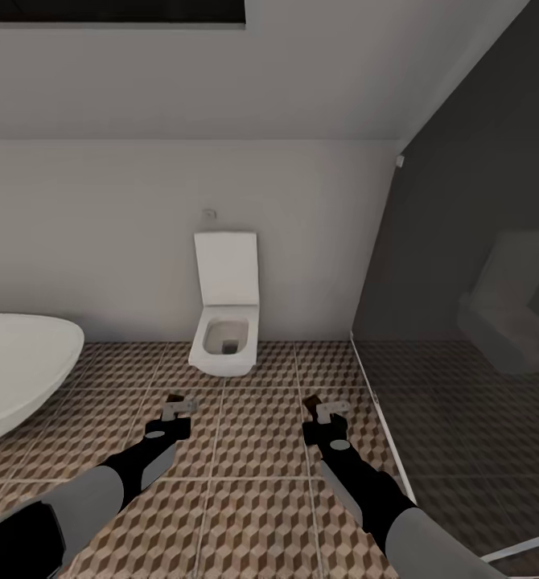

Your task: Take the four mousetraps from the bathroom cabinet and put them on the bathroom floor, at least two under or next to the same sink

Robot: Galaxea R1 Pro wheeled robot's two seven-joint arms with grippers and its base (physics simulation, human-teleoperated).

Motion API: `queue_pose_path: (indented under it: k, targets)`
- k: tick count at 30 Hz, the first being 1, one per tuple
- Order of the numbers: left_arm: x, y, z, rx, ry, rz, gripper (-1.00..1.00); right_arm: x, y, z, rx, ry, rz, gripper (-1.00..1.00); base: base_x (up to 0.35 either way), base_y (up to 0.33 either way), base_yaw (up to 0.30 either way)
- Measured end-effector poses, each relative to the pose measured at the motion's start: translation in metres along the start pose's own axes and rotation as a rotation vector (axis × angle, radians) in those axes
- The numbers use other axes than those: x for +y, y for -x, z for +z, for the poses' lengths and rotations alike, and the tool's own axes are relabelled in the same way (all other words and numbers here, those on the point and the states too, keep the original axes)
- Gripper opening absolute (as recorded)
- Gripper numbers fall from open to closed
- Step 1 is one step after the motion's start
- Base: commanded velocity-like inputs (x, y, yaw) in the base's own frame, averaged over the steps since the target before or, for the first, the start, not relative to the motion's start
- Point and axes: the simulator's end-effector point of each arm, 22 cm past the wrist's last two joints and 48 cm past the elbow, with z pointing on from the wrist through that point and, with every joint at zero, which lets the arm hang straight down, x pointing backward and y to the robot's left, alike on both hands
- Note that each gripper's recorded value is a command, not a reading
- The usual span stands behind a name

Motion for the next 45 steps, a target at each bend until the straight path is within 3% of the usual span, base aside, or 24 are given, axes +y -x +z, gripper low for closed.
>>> queue_pose_path:
  k: [45]
  targets:
    - [-0.015,-0.073,0.064,0.069,-0.005,0.01,-1.0,0.01,-0.075,0.06,0.069,0.012,0.003,-1.0,0.0,0.0,0.0]
